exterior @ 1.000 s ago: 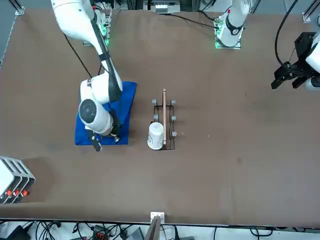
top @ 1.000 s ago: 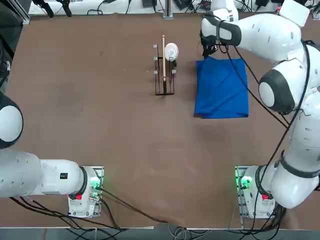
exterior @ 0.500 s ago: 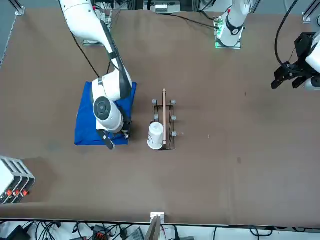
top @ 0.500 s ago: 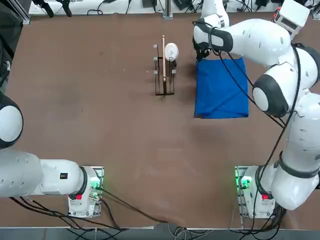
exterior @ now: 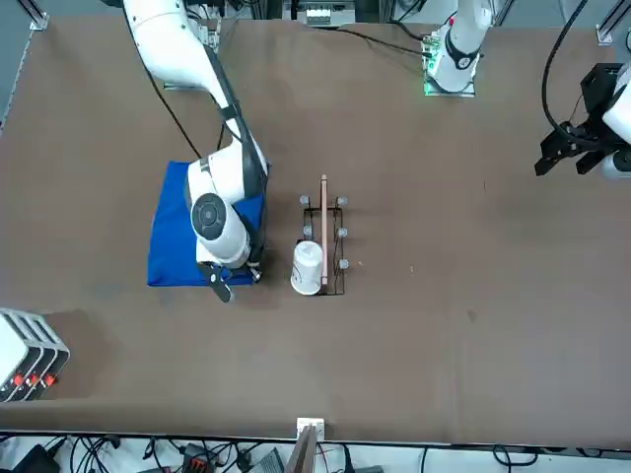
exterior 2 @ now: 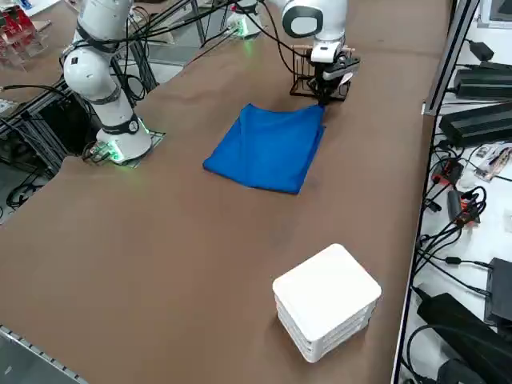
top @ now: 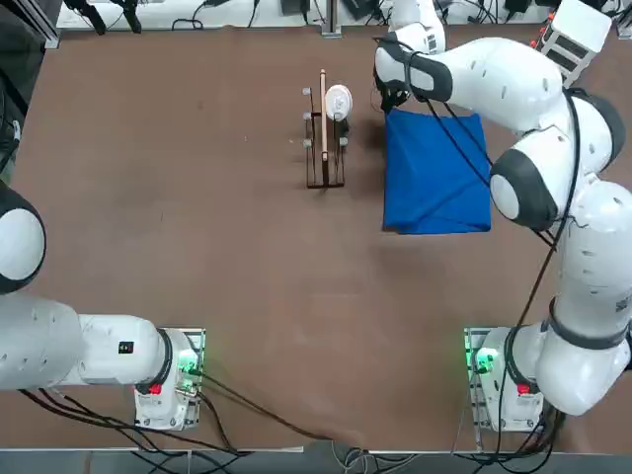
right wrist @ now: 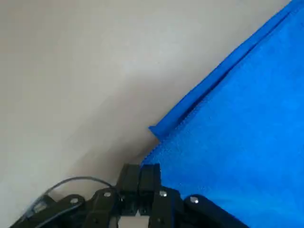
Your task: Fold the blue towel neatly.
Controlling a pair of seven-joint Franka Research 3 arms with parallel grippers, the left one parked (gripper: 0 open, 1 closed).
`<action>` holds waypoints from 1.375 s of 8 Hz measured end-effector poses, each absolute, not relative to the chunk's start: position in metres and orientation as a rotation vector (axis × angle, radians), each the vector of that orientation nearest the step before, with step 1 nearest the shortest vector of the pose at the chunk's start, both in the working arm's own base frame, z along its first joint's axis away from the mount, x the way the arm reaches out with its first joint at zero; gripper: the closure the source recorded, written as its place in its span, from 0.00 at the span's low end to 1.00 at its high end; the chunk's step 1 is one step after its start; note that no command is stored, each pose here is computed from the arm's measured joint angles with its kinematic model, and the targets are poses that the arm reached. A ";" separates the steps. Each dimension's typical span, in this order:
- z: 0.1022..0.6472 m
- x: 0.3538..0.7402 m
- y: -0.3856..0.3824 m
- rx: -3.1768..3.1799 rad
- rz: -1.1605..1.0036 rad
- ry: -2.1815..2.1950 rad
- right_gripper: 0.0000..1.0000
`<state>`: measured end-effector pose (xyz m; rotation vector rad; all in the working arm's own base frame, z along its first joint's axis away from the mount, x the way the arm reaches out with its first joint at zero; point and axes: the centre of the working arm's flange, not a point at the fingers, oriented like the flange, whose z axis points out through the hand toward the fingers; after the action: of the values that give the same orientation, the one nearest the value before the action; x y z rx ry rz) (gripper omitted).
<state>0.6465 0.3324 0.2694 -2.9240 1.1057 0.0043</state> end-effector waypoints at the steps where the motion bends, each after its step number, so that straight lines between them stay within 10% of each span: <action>1: 0.267 0.650 0.336 -2.922 -0.010 1.097 0.98; 11: 0.251 0.658 0.349 -2.897 -0.110 1.031 0.98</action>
<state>0.6580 0.3494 0.2514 -2.8973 1.0315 -0.1105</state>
